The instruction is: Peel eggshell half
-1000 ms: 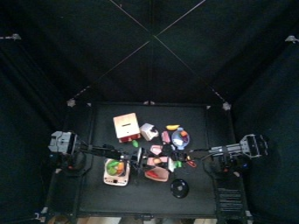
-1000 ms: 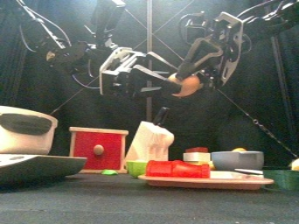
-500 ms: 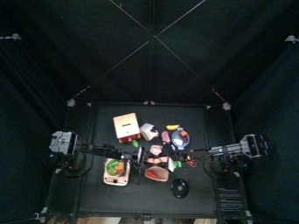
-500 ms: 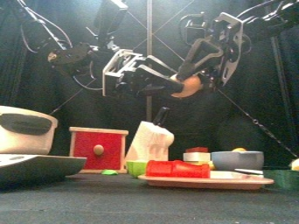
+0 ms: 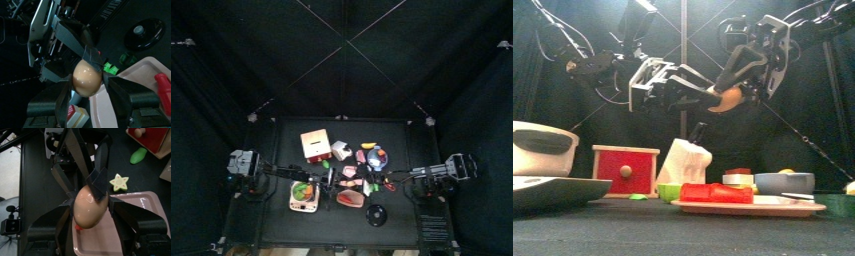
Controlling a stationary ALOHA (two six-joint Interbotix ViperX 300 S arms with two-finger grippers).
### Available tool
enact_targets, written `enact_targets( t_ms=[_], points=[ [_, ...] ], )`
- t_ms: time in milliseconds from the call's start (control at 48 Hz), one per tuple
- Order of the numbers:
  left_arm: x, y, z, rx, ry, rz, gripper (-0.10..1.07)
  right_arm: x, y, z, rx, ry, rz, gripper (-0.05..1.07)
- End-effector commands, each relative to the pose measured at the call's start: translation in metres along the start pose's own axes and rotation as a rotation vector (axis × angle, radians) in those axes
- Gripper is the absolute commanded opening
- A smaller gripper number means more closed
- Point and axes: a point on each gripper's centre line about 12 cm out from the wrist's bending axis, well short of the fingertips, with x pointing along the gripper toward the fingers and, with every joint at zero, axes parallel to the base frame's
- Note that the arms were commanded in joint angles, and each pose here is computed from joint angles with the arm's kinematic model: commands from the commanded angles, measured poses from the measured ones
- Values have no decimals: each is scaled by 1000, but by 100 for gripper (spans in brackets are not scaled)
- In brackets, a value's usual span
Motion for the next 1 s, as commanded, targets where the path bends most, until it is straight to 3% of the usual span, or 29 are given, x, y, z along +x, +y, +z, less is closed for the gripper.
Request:
enact_targets(
  t_ms=[0, 979],
  points=[
    [-1, 7, 6, -5, -15, 22, 62, -4, 1, 8, 3, -24, 5, 60],
    [-5, 4, 2, -13, 0, 15, 62, -7, -3, 0, 23, 3, -18, 59]
  ],
)
